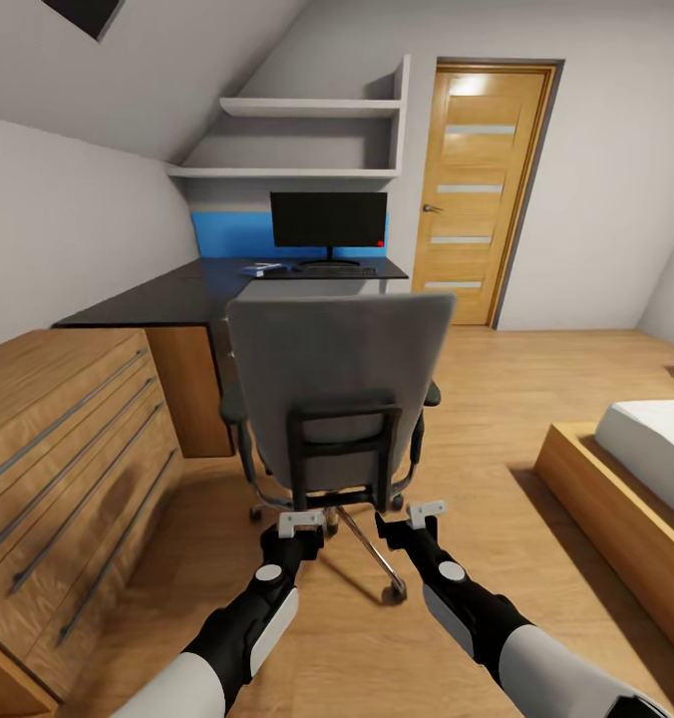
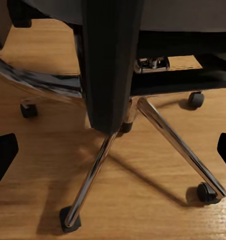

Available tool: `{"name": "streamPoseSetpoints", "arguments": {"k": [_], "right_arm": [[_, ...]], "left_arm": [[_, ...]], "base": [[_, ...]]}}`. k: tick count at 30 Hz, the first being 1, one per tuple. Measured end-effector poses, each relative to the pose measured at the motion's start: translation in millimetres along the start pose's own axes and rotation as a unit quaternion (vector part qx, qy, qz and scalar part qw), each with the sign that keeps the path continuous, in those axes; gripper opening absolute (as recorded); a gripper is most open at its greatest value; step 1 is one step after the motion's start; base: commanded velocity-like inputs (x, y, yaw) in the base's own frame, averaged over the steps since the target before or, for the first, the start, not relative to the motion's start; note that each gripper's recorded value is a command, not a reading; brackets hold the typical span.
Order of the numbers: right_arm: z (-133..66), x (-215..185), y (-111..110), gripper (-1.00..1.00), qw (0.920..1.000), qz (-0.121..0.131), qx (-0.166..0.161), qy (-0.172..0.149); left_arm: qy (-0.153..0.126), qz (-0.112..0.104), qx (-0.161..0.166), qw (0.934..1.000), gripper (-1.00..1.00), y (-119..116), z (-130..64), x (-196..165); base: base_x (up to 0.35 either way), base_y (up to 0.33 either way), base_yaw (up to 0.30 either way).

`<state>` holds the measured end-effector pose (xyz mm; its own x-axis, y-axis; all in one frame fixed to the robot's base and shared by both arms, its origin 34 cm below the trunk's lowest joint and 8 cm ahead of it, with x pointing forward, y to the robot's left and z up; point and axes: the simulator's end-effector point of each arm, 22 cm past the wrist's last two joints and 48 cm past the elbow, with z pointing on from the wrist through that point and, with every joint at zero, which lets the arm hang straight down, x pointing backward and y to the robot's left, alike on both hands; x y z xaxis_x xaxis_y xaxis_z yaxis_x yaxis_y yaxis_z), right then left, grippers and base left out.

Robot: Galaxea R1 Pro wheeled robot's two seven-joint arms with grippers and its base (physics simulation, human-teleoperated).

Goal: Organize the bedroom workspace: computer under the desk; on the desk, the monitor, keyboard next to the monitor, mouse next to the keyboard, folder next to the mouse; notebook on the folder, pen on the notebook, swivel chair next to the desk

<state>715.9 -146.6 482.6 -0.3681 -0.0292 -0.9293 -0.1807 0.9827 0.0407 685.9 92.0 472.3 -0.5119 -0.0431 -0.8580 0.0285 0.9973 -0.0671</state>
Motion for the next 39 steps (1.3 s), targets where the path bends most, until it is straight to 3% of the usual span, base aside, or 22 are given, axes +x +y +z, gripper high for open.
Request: {"name": "streamPoseSetpoints", "arguments": {"k": [39], "right_arm": [[0.0,0.9,0.3,1.00,1.0000,0.001,0.000,0.001]], "left_arm": [[0.003,-0.004,0.000,1.0000,1.00,-0.1,0.0,1.9]], "base": [[0.322,0.000,0.013]]}}
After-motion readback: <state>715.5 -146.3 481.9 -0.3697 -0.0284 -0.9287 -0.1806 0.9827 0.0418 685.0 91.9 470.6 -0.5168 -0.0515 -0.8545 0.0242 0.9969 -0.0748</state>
